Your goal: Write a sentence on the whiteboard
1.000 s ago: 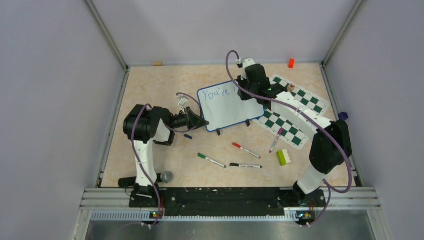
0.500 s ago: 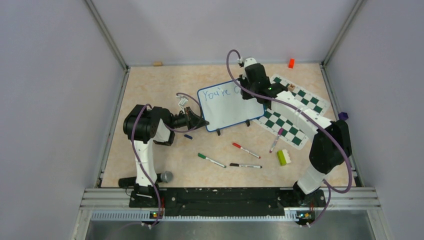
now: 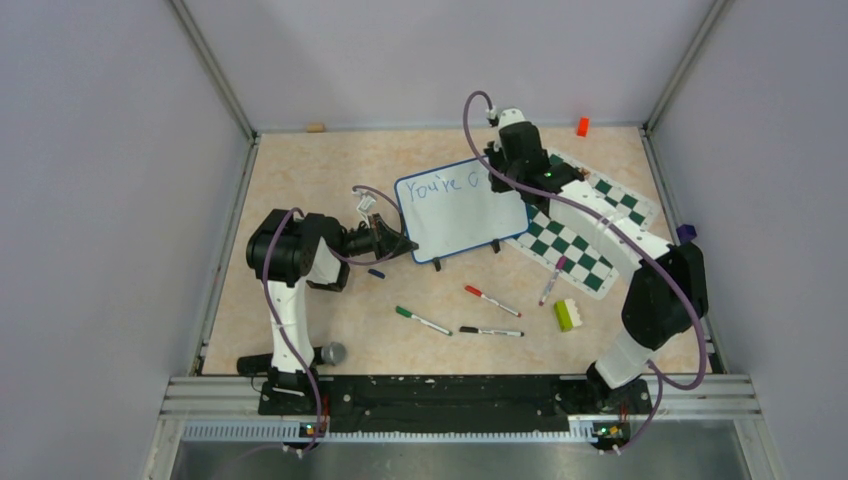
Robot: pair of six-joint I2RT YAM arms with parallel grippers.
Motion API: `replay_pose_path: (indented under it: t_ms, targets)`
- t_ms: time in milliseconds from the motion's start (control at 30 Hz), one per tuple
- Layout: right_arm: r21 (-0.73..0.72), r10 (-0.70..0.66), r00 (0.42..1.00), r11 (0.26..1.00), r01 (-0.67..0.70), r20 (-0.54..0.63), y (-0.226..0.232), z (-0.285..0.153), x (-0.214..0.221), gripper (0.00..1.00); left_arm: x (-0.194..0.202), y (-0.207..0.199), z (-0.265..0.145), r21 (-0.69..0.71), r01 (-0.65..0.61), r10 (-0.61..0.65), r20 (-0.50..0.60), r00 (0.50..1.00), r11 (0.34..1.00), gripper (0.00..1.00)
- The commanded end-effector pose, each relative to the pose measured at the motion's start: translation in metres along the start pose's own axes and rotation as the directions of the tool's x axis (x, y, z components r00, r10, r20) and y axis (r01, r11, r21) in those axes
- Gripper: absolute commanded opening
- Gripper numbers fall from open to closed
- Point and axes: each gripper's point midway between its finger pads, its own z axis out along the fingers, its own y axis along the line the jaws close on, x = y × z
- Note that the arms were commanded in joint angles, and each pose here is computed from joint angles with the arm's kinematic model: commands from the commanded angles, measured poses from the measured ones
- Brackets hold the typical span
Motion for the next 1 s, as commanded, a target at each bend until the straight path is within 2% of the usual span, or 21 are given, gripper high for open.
replay_pose_path:
  t_ms: [0,567,967]
  targets:
    - [-0.007,0.039,0.995,0.999,-0.039,0.091,-0.005,-0.013,-0.030,0.00,-0.004,-0.019,0.000,0.075,-0.100,0.101,-0.014,0.995,0.992,0.05]
    - [-0.067,0.043,0.995,0.997,-0.037,0.088,0.005,-0.001,-0.031,0.00,-0.005,-0.019,0.000,0.075,-0.102,0.103,-0.014,0.995,0.992,0.05]
    - [-0.084,0.026,1.000,0.996,-0.025,0.008,0.007,0.000,-0.006,0.00,-0.004,-0.018,0.000,0.075,-0.100,0.101,-0.014,0.995,0.992,0.05]
